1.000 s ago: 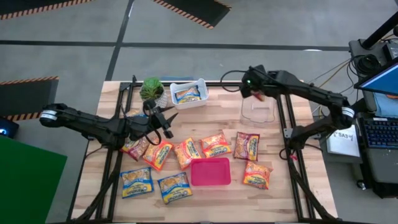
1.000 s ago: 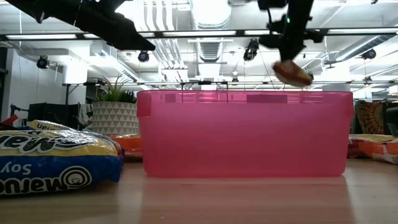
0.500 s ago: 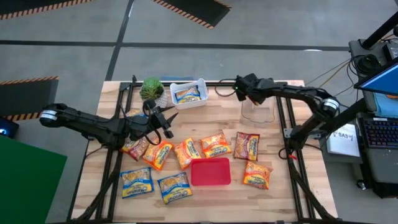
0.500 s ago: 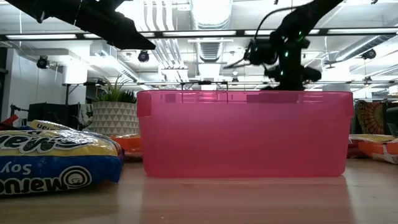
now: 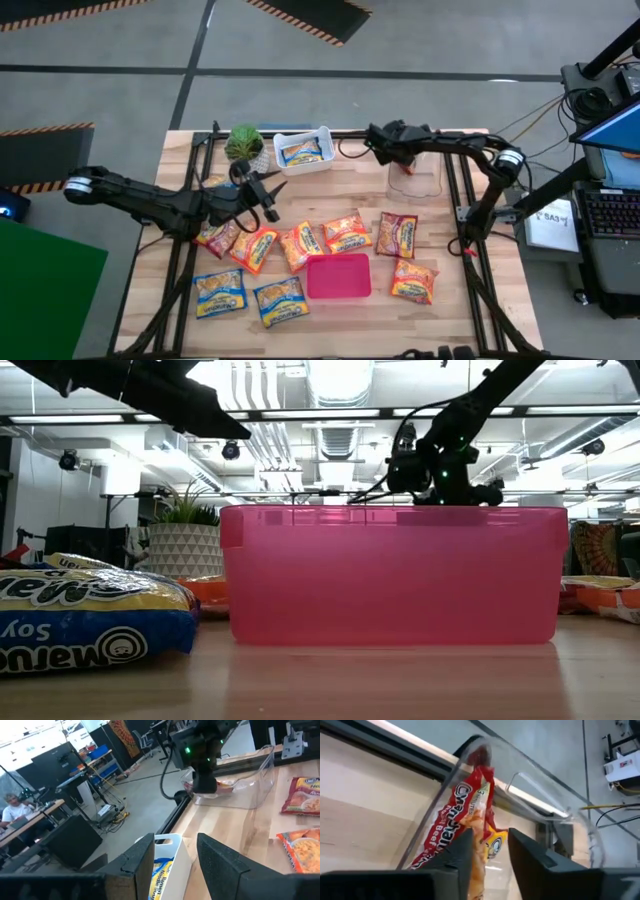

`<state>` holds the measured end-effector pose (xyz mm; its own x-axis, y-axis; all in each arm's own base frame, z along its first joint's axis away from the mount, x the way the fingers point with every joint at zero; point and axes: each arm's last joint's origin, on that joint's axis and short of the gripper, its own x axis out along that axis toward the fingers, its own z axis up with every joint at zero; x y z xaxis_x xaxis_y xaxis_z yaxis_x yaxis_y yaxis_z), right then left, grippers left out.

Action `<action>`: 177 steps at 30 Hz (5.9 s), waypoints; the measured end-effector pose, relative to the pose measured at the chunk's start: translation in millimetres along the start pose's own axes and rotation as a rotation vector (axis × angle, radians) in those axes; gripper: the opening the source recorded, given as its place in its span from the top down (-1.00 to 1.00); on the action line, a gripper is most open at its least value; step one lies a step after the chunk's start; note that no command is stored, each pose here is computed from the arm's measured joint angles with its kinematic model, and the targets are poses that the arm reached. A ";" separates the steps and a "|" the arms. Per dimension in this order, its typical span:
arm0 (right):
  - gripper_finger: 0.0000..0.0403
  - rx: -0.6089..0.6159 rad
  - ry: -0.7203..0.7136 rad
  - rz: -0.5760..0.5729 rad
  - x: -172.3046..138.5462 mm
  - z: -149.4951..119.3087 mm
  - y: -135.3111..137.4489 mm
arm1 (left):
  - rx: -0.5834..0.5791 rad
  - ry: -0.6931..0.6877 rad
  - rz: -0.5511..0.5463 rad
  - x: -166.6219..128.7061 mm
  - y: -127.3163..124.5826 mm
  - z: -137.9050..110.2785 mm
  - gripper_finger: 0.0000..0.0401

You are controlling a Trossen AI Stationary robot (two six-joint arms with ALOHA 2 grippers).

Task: Sort Maruchan noodles
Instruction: Put the red noodle pack into the transparent bin, then put the orange noodle pack into the red bin

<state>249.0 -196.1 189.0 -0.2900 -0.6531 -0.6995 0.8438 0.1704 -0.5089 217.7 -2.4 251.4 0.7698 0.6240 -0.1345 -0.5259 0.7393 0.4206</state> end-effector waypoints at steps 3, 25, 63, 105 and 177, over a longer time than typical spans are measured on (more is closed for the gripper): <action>0.31 -0.029 -0.011 0.008 -10.5 6.9 -7.8 | -0.031 -0.004 0.000 0.9 -1.0 0.2 0.34; 0.57 -0.236 -0.587 1.353 -157.5 -36.7 -80.0 | -0.441 0.255 -0.277 -5.7 -13.8 -2.3 0.35; 0.95 -0.284 -0.802 1.565 -166.4 -164.8 -38.8 | -0.149 0.744 -0.427 26.2 -111.3 5.0 0.35; 0.95 -0.370 -0.899 1.480 -155.0 -171.7 -29.2 | -0.168 0.451 -0.585 9.2 -80.5 10.8 0.29; 0.95 -0.124 -0.750 1.616 -139.8 -182.8 -24.7 | -0.181 0.370 -0.509 33.1 -69.3 -79.2 0.88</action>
<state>186.2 25.9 207.6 0.9869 0.0454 -0.1548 0.0080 0.9446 0.3281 251.0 -12.9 146.7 0.7801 0.2066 -0.5906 -0.2061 0.9761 0.0692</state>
